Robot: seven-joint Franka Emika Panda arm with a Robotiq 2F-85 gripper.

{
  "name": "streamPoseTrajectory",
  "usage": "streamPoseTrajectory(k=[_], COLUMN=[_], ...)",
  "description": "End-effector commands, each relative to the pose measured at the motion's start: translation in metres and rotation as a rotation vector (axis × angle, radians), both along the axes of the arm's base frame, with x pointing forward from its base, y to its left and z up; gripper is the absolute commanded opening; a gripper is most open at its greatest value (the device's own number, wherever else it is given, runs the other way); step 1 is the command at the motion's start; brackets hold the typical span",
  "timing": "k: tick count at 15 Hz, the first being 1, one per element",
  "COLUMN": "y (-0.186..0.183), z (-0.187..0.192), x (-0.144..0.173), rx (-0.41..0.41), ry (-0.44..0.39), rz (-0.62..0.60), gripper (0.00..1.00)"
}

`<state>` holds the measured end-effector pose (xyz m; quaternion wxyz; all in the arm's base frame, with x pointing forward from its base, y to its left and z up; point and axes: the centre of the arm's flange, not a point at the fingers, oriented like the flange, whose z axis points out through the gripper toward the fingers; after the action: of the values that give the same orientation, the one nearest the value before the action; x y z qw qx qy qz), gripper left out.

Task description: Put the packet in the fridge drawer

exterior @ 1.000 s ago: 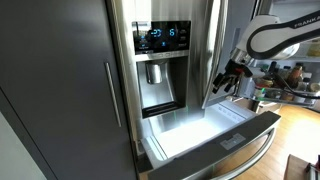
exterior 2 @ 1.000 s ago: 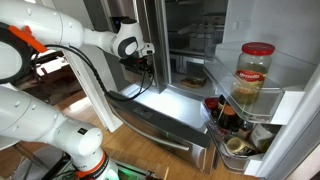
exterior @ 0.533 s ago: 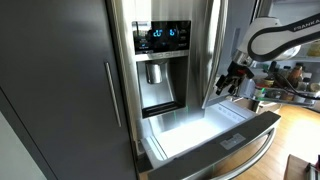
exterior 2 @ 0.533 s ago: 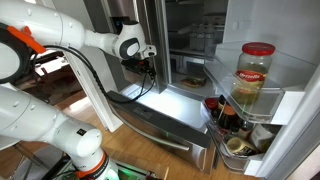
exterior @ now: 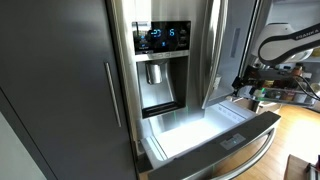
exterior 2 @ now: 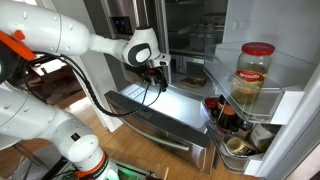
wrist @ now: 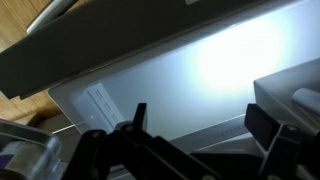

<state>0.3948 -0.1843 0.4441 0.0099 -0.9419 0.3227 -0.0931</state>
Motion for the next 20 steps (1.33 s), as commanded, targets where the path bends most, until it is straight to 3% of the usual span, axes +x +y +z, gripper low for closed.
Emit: streamPoseTrajectory(k=[1, 5, 6, 14, 20], y=[-0.024, -0.044, -0.034, -0.042, -0.078], z=[-0.015, -0.021, -0.011, -0.016, -0.049], x=[0.013, 0.036, 0.020, 0.032, 0.091], rx=[-0.011, 0.021, 0.003, 0.017, -0.015], ry=[-0.072, -0.196, -0.158, -0.186, -0.232], rz=[-0.192, -0.381, -0.297, -0.361, -0.619], gripper=[1.00, 1.00, 1.00, 1.00, 1.00])
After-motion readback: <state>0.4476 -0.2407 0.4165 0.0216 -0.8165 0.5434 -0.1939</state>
